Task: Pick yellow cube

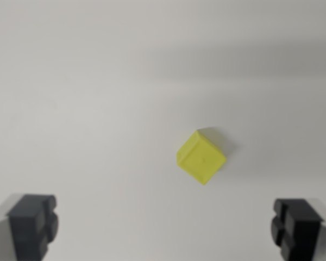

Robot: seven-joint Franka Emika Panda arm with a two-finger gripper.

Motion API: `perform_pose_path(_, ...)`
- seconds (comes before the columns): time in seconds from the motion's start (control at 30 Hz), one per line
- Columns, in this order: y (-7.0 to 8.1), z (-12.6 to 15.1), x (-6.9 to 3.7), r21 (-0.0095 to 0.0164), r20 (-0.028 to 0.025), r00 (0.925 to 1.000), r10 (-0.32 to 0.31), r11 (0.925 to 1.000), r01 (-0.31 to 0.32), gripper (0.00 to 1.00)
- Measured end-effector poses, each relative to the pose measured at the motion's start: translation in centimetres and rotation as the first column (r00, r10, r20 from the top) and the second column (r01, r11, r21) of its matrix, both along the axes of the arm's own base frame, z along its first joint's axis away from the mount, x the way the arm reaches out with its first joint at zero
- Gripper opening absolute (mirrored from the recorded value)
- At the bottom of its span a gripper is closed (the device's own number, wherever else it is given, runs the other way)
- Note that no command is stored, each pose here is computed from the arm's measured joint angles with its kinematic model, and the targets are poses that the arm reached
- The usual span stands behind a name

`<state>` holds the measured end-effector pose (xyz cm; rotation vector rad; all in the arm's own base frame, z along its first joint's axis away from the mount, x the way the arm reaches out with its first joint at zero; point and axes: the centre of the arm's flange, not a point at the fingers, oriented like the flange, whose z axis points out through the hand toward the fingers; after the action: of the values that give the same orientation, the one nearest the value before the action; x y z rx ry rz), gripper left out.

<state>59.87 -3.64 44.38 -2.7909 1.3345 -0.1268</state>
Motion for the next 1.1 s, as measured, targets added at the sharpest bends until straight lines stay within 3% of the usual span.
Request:
perform_pose_path(0.13,0.0,0.0,0.0,0.0,-0.0005,1.0,0.0,1.0,0.0,1.0)
perform_pose_path(0.57,-0.3,-2.5,-0.7,0.0023,-0.0101,0.9976,-0.068,0.9977,0.068,1.0)
perform_pose_path(1.1,-0.8,-6.4,-1.6,0.0046,-0.0226,0.9878,-0.154,0.988,0.154,1.0)
